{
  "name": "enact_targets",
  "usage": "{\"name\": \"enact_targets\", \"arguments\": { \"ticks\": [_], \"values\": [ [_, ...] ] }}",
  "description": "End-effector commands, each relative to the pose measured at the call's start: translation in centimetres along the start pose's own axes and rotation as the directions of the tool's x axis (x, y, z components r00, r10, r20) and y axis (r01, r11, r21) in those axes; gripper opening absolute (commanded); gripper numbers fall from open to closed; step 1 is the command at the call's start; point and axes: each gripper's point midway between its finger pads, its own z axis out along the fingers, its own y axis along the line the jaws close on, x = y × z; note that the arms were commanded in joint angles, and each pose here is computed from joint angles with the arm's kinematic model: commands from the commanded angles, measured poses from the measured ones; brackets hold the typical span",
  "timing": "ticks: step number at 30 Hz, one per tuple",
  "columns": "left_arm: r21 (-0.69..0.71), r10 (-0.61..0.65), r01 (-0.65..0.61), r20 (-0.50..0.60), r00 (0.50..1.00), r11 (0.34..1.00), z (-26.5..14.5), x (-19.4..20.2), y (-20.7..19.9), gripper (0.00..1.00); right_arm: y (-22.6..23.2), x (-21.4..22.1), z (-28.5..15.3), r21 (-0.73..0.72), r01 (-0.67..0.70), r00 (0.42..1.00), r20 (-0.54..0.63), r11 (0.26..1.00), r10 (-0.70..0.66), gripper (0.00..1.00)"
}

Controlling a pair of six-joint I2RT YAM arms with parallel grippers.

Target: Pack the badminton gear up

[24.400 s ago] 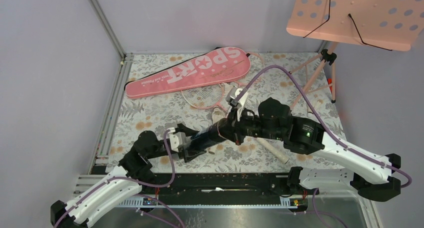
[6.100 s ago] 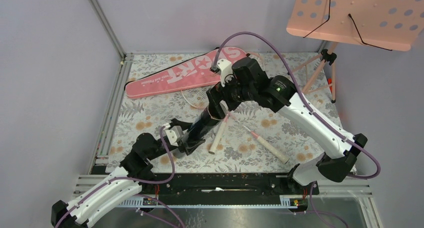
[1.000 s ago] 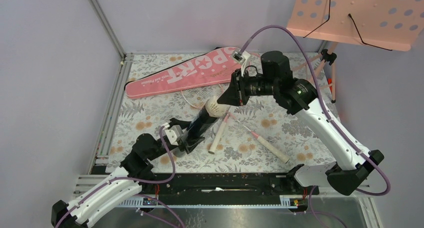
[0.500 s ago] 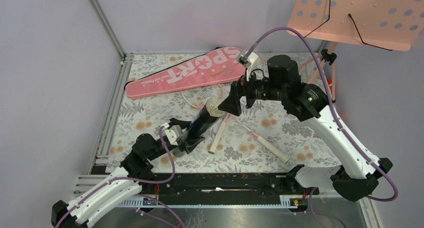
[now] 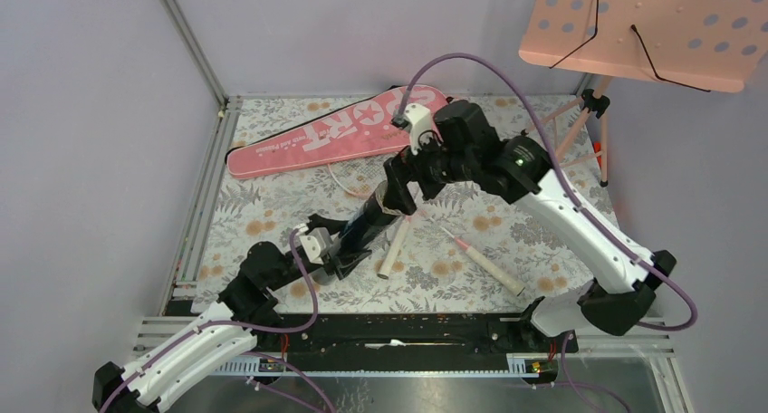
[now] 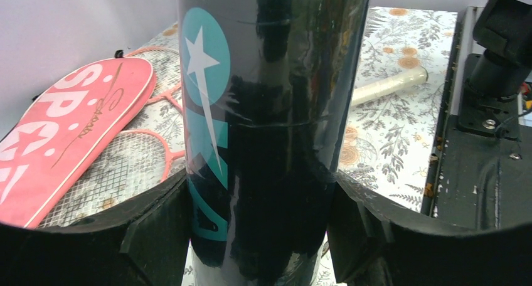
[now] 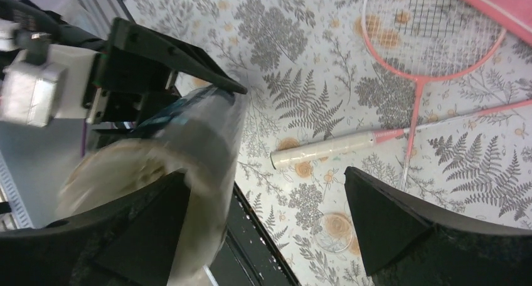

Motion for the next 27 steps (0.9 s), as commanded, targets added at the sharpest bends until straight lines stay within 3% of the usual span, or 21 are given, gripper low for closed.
{"name": "enact_targets", "arguments": {
  "ticks": [1,7,10,15,20,24,27],
  "values": [
    [0.017,0.042,-0.045,0.134,0.990,0.999,0.2,-4.1,-0.1,0.19,-0.6,0.8,1.4,0.059,0.038,0.996,-0.078,0.998,-0.034,1.00],
    [0.015,0.047,-0.050,0.153,0.987,0.999,0.0,-4.3,-0.2,0.19,0.0,2.4,3.4,0.015,0.060,0.987,-0.149,0.998,-0.057,1.00],
    [0.007,0.044,-0.045,0.154,0.987,0.999,0.0,-4.4,0.0,0.19,0.4,1.7,3.0,0.002,0.075,0.990,-0.123,0.997,-0.074,1.00],
    [-0.034,0.037,-0.032,0.139,0.990,0.999,0.1,-4.2,0.8,0.19,1.1,-3.2,-0.7,0.041,0.115,0.984,0.132,0.993,-0.119,1.00],
    [-0.100,0.030,-0.015,0.150,0.988,0.995,-0.1,-4.6,1.9,0.20,-0.6,-6.0,-6.1,0.203,0.045,0.911,0.394,0.978,-0.123,1.00],
    [-0.265,0.007,0.043,0.184,0.983,0.963,-1.0,-5.3,4.7,0.21,-2.8,-4.2,-9.0,0.301,-0.073,0.869,0.487,0.951,-0.087,1.00],
    [-0.475,-0.022,0.134,0.234,0.972,0.870,-2.8,-5.8,8.4,0.22,-4.3,-0.9,-9.5,0.332,-0.159,0.862,0.505,0.930,-0.033,1.00]
  ]
}}
